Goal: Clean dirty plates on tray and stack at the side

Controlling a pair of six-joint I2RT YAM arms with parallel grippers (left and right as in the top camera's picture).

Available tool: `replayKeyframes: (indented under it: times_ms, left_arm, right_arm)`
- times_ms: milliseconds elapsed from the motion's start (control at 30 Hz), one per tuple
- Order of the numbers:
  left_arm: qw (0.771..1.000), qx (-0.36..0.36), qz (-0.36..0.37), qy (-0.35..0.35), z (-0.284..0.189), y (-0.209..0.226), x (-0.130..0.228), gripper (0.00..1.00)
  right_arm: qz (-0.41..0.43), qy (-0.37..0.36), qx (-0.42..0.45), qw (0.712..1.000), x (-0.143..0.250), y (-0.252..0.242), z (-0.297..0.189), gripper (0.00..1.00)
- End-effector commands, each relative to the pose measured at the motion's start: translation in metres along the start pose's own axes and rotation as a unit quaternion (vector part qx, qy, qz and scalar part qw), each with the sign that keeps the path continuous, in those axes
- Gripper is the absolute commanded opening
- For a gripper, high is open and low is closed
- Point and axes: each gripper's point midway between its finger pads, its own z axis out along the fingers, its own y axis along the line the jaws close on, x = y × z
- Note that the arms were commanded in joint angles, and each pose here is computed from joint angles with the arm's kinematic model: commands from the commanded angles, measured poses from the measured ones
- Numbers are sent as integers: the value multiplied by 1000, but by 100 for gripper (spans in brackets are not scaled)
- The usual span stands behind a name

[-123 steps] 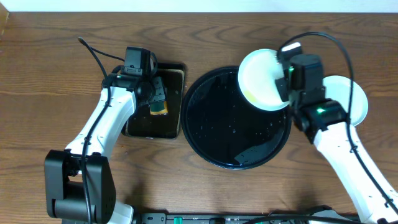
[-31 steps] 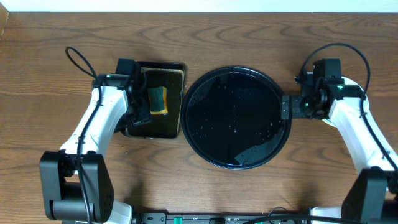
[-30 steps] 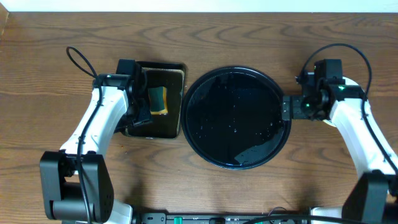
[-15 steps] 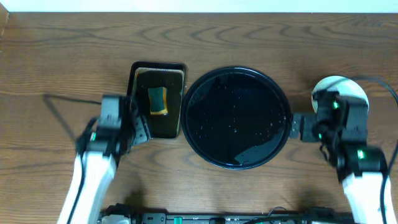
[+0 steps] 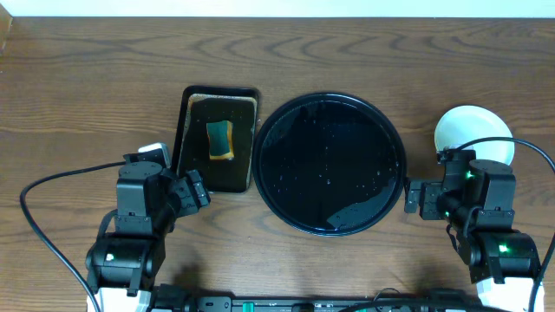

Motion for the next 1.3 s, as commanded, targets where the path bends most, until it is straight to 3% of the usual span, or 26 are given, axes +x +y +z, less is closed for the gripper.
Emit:
replayKeyframes:
  times_ms: [0, 600, 900, 1267]
  left_arm:
    - [1000, 0, 9, 11, 4, 0, 5, 89]
    - [1000, -6, 9, 30, 12, 2, 9, 89]
    - [999, -7, 9, 30, 12, 2, 10, 89]
    - [999, -7, 9, 32, 13, 2, 10, 89]
  right_arm:
    - [2, 8, 0, 1000, 5, 1, 2, 99]
    - [-5, -24, 9, 1000, 1, -1, -9, 99]
    - [-26, -196, -10, 980, -20, 10, -34, 99]
    - [-50, -383, -44, 921, -24, 26, -46, 99]
